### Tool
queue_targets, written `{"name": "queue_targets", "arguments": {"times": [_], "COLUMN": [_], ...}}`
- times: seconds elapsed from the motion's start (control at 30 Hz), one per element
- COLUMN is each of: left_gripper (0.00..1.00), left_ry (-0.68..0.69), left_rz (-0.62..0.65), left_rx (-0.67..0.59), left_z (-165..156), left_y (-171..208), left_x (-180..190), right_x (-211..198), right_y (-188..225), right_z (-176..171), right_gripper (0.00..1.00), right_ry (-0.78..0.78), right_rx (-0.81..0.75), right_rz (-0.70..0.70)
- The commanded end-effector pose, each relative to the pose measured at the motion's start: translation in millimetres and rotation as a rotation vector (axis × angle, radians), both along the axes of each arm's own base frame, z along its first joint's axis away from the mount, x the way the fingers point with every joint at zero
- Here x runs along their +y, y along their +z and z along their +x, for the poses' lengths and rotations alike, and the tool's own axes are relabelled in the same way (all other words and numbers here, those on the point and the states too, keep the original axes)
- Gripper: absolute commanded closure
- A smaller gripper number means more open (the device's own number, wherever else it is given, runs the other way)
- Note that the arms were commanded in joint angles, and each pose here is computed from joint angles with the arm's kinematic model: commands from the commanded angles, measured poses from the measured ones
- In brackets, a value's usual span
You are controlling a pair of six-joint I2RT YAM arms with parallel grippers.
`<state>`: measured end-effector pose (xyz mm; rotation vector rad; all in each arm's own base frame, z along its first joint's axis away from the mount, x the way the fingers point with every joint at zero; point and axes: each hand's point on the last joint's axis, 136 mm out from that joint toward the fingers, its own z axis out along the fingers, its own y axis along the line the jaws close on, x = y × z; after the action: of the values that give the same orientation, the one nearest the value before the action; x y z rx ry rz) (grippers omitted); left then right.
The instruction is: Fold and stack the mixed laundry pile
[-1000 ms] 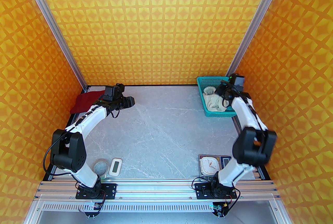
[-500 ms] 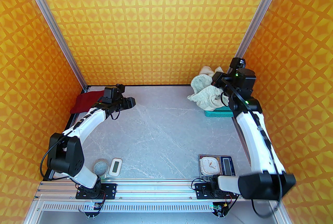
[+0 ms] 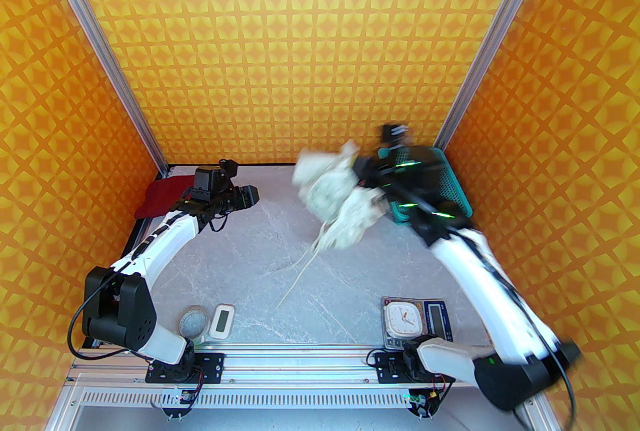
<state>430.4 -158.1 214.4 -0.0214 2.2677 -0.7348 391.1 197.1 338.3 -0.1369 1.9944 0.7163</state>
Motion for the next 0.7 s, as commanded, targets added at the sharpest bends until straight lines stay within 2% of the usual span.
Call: {"name": "queue_targets", "arguments": {"times": [0.0, 0.07, 0.13, 0.17, 0.23, 0.37, 0.47, 0.57, 0.67], "left_gripper": [0.47, 0.47, 0.47, 0.47, 0.47, 0.46, 0.46, 0.43, 0.39], "left_ry": [-0.015, -0.015, -0.018, -0.02, -0.027, -0.061, -0.105, -0.175, -0.248], "left_rz": [0.0, 0.001, 0.006, 0.01, 0.02, 0.046, 0.065, 0.094, 0.144], "left_rx": [0.023, 0.028, 0.03, 0.034, 0.042, 0.046, 0.045, 0.037, 0.027], "left_z": [-10, -12, -15, -16, -20, -29, -38, -51, -67], "left_y": [-5, -8, -9, -11, -14, -20, -24, -27, -35], "left_x": [-1, -1, 0, 0, 1, -3, -14, -34, -54], "right_x": [21, 31, 37, 39, 41, 30, 3, -31, -61], "right_y": [-78, -116, -151, -161, -177, -160, -131, -112, -121], "right_z": [19, 33, 45, 48, 53, 48, 36, 17, -6], "right_gripper": [1.0, 1.0, 0.95, 0.92, 0.78, 0.49, 0.33, 0.22, 0.19], "right_ry": [-0.008, 0.0, -0.004, -0.002, -0.002, -0.023, -0.074, -0.133, -0.18], "right_rx": [0.168, 0.241, 0.307, 0.326, 0.362, 0.332, 0.283, 0.268, 0.325], "right_rz": [-0.016, -0.005, -0.03, -0.041, -0.066, -0.111, -0.183, -0.217, -0.221]}}
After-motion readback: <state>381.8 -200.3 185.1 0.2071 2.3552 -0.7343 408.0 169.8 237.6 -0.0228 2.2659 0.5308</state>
